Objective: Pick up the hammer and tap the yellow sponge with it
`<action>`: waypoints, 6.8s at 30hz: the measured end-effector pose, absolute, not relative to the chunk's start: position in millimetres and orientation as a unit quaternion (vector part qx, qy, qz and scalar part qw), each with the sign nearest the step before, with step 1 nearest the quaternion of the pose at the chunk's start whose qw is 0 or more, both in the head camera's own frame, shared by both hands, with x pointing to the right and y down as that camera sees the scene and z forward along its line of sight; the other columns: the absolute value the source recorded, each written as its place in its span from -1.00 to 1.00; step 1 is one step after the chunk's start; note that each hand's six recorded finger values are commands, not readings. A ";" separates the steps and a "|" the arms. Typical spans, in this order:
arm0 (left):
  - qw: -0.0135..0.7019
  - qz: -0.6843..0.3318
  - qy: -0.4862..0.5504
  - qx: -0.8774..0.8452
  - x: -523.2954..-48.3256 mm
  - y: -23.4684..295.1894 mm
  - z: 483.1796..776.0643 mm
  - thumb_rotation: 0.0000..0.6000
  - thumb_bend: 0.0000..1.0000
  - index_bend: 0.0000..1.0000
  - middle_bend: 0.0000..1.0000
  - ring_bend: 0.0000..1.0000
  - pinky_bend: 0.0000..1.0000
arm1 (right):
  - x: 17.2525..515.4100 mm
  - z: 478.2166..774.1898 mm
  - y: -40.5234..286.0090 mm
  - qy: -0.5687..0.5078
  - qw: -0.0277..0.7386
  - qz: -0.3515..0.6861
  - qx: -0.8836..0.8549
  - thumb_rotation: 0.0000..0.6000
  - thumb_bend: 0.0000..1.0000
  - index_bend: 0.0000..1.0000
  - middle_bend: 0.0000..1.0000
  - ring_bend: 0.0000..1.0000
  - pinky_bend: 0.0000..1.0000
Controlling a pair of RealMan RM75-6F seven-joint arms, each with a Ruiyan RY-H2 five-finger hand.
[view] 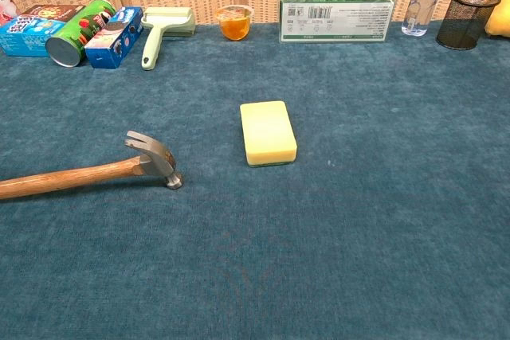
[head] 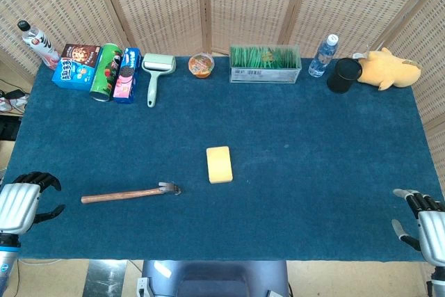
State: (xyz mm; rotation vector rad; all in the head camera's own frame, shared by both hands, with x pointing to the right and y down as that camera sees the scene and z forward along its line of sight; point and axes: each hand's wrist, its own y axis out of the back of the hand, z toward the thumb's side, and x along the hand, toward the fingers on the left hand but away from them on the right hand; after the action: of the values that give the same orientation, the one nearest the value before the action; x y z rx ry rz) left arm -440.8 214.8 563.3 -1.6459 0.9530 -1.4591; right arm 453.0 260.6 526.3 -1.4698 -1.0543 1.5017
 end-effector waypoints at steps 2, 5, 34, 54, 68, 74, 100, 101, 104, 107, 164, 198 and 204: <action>0.359 -0.564 0.362 -0.649 -434.7 212.8 566.4 1.00 -0.60 -0.01 -0.13 -0.37 -0.28 | 453.3 526.9 261.6 -0.415 0.384 0.589 -0.578 1.00 -0.34 -0.45 -0.35 -0.31 -0.17; 0.350 -0.563 0.346 -0.665 -424.5 209.9 572.0 1.00 -0.59 -0.09 -0.19 -0.43 -0.28 | 454.5 527.4 262.8 -0.416 0.382 0.589 -0.578 1.00 -0.34 -0.45 -0.35 -0.31 -0.17; 0.262 -0.525 0.223 -0.779 -260.8 189.8 673.2 1.00 -0.40 -0.35 -0.32 -0.54 -0.25 | 483.5 531.9 276.4 -0.436 0.353 0.600 -0.570 1.00 -0.34 -0.45 -0.35 -0.31 -0.19; 0.255 -0.548 0.197 -0.772 -264.1 201.5 692.1 1.00 0.51 0.08 -0.01 -0.02 0.29 | 485.4 527.6 282.0 -0.452 0.337 0.599 -0.569 1.00 -0.34 -0.45 -0.35 -0.31 -0.22; 0.247 -0.515 0.290 -0.768 -268.2 171.2 675.8 1.00 0.57 0.37 0.43 0.40 0.58 | 484.2 521.4 286.7 -0.464 0.328 0.600 -0.563 1.00 -0.34 -0.45 -0.35 -0.31 -0.22; 0.313 -0.450 0.332 -0.768 -267.8 134.4 645.5 1.00 0.52 0.39 0.45 0.40 0.58 | 480.8 524.4 285.1 -0.461 0.326 0.599 -0.568 1.00 -0.34 -0.45 -0.35 -0.31 -0.22; 0.430 -0.384 0.156 -0.802 -165.6 76.0 652.1 1.00 0.49 0.39 0.45 0.40 0.58 | 490.8 520.4 294.5 -0.485 0.308 0.611 -0.545 1.00 -0.34 -0.45 -0.35 -0.31 -0.22; 0.430 -0.382 0.159 -0.802 -163.4 75.9 652.3 1.00 0.49 0.39 0.45 0.40 0.58 | 491.6 520.8 294.8 -0.484 0.307 0.612 -0.544 1.00 -0.34 -0.45 -0.35 -0.31 -0.22; 0.431 -0.374 0.170 -0.803 -155.6 76.1 653.7 1.00 0.47 0.39 0.45 0.40 0.58 | 493.2 521.2 295.0 -0.485 0.306 0.613 -0.543 1.00 -0.34 -0.45 -0.35 -0.30 -0.22; 0.420 -0.367 0.183 -0.810 -149.2 77.9 655.6 1.00 0.45 0.39 0.46 0.40 0.58 | 495.5 521.2 296.0 -0.486 0.304 0.615 -0.541 1.00 -0.34 -0.45 -0.35 -0.31 -0.22; 0.196 -0.382 0.280 -0.859 -173.5 80.8 646.3 1.00 0.42 0.39 0.46 0.40 0.58 | 490.4 516.1 297.3 -0.489 0.309 0.616 -0.535 1.00 -0.34 -0.45 -0.35 -0.30 -0.23; 0.105 -0.451 0.187 -0.866 -159.6 95.1 680.4 1.00 0.40 0.39 0.46 0.40 0.58 | 493.7 515.6 299.3 -0.492 0.305 0.620 -0.530 1.00 -0.34 -0.45 -0.35 -0.30 -0.23; 0.120 -0.474 0.156 -0.858 -141.9 98.0 698.1 1.00 0.40 0.39 0.46 0.40 0.58 | 498.6 514.3 303.0 -0.497 0.301 0.621 -0.525 1.00 -0.34 -0.45 -0.35 -0.30 -0.23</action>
State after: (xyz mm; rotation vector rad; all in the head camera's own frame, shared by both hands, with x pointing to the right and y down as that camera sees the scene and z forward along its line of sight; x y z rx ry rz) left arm -141.9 98.0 698.1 -2.5081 0.4555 -1.3837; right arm 498.6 303.0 514.3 -1.3932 -1.3198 1.6486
